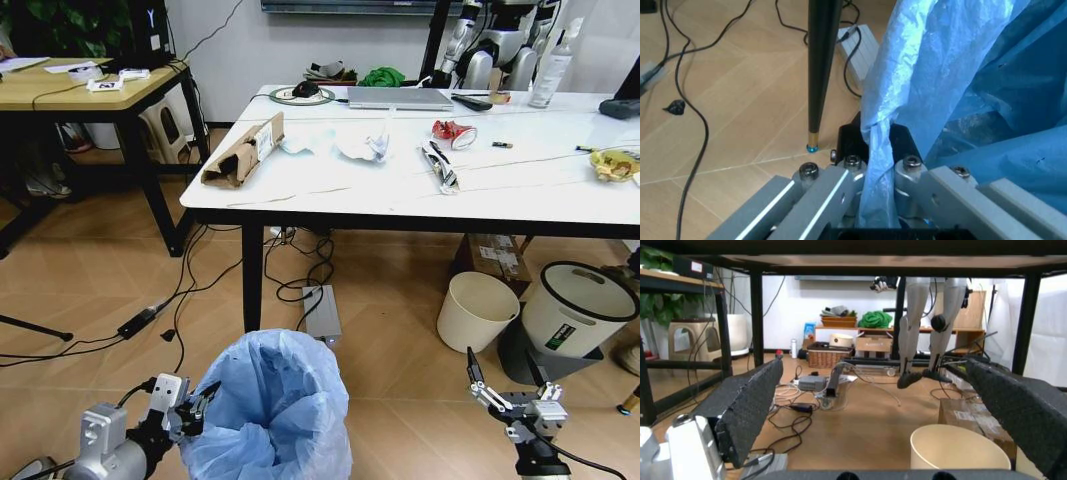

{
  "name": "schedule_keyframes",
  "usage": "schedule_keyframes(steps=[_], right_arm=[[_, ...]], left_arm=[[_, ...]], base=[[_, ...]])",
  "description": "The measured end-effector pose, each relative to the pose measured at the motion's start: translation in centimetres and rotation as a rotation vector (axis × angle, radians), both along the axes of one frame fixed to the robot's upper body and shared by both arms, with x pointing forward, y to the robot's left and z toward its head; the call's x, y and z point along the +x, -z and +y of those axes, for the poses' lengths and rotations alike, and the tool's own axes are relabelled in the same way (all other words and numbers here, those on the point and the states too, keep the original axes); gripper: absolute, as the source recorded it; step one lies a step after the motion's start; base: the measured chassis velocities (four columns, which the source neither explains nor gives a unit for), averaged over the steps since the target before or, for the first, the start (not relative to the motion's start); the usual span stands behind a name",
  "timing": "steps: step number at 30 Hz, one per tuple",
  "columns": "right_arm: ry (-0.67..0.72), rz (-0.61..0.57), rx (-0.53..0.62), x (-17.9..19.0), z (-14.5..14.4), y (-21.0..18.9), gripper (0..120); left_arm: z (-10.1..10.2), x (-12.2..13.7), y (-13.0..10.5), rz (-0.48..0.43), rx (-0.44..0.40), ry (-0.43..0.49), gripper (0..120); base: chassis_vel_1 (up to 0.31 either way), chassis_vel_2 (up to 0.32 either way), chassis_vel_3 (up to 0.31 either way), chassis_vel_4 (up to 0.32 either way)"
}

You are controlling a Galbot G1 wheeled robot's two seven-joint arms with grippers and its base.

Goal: Pick up the trash bin and place the trash from the table into it.

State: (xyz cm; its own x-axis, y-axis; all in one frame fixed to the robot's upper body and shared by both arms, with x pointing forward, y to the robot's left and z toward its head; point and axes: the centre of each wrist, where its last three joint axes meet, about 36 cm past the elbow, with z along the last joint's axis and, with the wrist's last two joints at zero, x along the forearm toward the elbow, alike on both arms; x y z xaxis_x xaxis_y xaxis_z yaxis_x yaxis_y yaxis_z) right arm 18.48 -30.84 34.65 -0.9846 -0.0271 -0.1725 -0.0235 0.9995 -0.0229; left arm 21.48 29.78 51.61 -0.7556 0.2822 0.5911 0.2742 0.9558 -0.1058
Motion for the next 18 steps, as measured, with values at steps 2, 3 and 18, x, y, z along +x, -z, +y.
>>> schedule_keyframes(steps=[2,3,18], right_arm=[[0.0,-0.001,0.0,0.06,0.01,-0.01,100],[-0.001,-0.002,0.0,0.09,0.01,-0.02,100],[-0.005,0.009,0.004,0.52,-0.02,0.08,100]], left_arm=[[0.0,0.0,0.0,0.0,0.0,0.0,0],[0.02,0.01,0.02,0.0,0.002,0.0,0],[0.23,0.16,0.26,0.002,0.01,-0.004,0]], base=[[0.0,0.0,0.0,0.0],[0.0,0.0,0.0,0.0],[0.0,0.0,0.0,0.0]])
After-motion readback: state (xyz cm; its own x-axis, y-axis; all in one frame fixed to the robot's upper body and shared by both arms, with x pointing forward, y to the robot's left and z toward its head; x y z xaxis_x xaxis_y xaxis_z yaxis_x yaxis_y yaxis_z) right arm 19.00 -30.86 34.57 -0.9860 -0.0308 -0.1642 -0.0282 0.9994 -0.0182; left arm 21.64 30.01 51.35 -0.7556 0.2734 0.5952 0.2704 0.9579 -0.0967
